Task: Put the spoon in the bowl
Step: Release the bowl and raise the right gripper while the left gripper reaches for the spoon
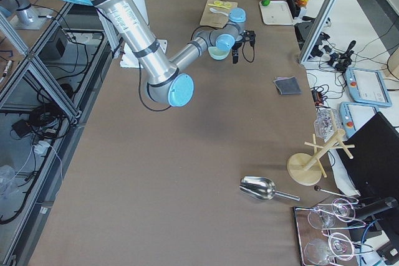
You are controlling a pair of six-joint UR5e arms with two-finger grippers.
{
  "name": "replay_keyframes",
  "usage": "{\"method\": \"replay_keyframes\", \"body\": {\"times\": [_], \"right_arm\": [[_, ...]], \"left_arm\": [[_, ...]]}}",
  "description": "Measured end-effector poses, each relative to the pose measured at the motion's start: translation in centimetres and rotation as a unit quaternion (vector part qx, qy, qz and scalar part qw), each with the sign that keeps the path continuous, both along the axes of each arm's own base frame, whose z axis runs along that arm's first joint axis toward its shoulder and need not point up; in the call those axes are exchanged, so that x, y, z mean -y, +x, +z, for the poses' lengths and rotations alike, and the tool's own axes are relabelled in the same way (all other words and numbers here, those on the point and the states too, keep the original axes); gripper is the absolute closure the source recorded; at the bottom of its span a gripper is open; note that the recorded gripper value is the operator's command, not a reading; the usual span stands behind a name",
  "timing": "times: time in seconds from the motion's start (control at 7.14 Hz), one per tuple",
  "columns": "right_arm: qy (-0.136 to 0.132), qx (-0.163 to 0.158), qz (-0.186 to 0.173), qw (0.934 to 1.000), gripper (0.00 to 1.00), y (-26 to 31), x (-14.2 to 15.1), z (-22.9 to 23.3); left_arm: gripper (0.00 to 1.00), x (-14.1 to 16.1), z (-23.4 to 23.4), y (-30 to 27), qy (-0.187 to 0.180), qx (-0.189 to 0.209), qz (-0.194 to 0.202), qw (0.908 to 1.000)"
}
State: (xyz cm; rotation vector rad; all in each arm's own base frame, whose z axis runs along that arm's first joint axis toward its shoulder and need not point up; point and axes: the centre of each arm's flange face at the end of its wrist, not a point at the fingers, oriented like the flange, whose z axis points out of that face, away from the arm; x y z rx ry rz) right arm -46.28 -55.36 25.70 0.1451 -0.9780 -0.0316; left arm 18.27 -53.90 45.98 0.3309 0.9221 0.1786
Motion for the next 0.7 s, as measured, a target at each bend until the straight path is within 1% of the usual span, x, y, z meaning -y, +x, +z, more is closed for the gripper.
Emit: {"method": "replay_keyframes", "body": {"times": [0.14, 0.28, 0.42, 0.56, 0.7], "right_arm": [[0.028, -0.006, -0.006, 0.9996, 0.0, 3.6, 0.5, 2.2], [0.05, -0.013, -0.008, 0.9986, 0.0, 6.9, 0.8, 4.1], [0.06, -0.021, -0.008, 0.998, 0.0, 9.0, 1.1, 5.6], [0.053, -0.024, -0.008, 0.9983, 0.0, 11.0, 1.5, 6.9], [0.034, -0.02, -0.01, 0.9992, 0.0, 13.3, 2.3, 7.9]], "left_arm": [[0.02, -1.1, -0.4, 3.0, -0.001, 0.001, 0.019, 0.9998], [0.03, -2.3, -0.4, 6.0, 0.001, 0.007, 0.031, 0.9995], [0.03, -3.5, -0.3, 8.8, 0.002, 0.013, 0.037, 0.9992], [0.03, -4.7, 0.0, 11.1, 0.002, 0.019, 0.045, 0.9988], [0.03, -5.5, 0.6, 12.7, 0.0, 0.025, 0.054, 0.9982]]}}
